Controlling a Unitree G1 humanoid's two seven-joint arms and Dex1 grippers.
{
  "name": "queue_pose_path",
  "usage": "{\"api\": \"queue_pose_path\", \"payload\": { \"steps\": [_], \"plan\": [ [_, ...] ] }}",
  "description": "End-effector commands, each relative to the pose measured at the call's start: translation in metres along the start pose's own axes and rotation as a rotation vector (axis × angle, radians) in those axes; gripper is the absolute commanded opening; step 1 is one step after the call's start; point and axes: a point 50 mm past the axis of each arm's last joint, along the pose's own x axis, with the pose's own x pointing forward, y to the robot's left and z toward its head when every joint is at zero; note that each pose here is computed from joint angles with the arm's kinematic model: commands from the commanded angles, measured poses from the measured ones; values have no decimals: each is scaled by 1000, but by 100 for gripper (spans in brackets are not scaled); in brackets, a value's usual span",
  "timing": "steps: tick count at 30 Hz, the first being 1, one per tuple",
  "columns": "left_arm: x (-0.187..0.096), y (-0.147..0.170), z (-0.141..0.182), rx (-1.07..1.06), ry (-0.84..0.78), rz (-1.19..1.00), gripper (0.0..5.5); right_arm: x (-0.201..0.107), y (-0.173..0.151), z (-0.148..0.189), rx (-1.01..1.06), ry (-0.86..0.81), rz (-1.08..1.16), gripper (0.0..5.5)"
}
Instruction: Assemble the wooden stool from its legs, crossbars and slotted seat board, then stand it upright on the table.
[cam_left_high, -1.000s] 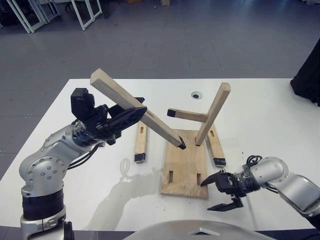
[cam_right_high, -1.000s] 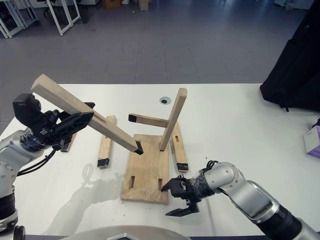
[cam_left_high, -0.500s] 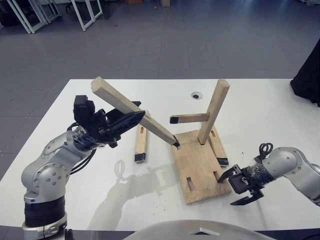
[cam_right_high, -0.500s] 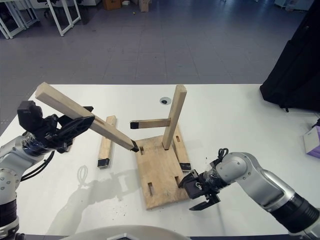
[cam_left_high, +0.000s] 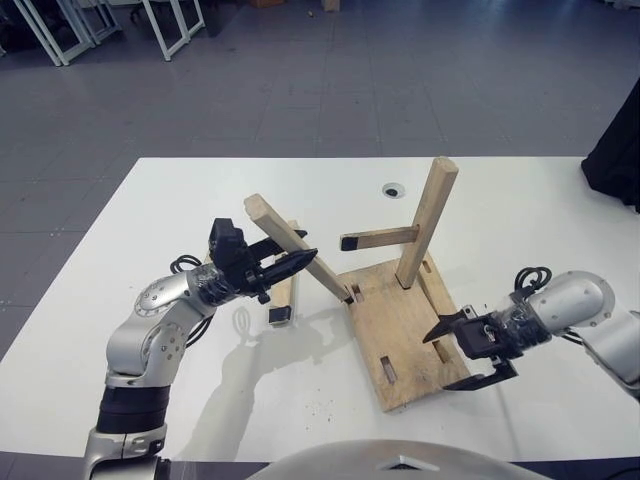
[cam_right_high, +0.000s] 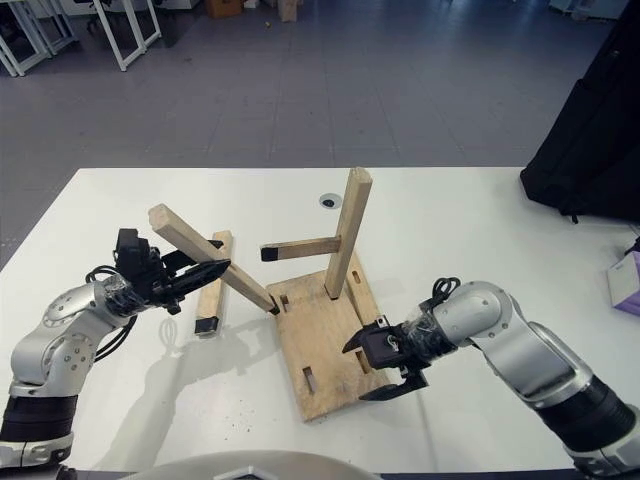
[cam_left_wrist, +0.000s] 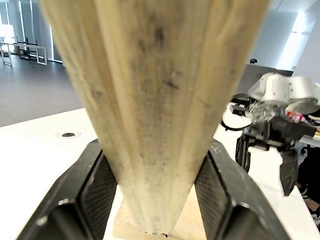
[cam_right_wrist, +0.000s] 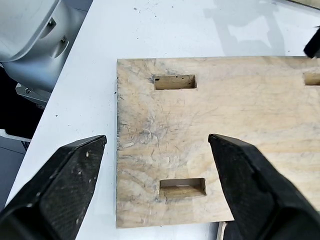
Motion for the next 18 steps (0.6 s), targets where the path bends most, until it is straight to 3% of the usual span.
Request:
{"api": "queue_pose_path", "payload": {
  "steps": [1, 4, 10, 18],
  "plan": [
    [9, 8, 6, 63, 20, -20, 205, -7, -26, 12, -2, -59, -213, 377],
    [12, 7, 10, 70, 1, -39, 205, 1, -40, 6, -10, 7, -328, 377],
    [17, 7, 12, 70, 5, -79, 205, 34, -15, -17, -22, 132, -164, 377],
    [31, 8, 5, 75, 41, -109, 205, 47, -7, -42, -131, 325, -109, 377]
  ]
}}
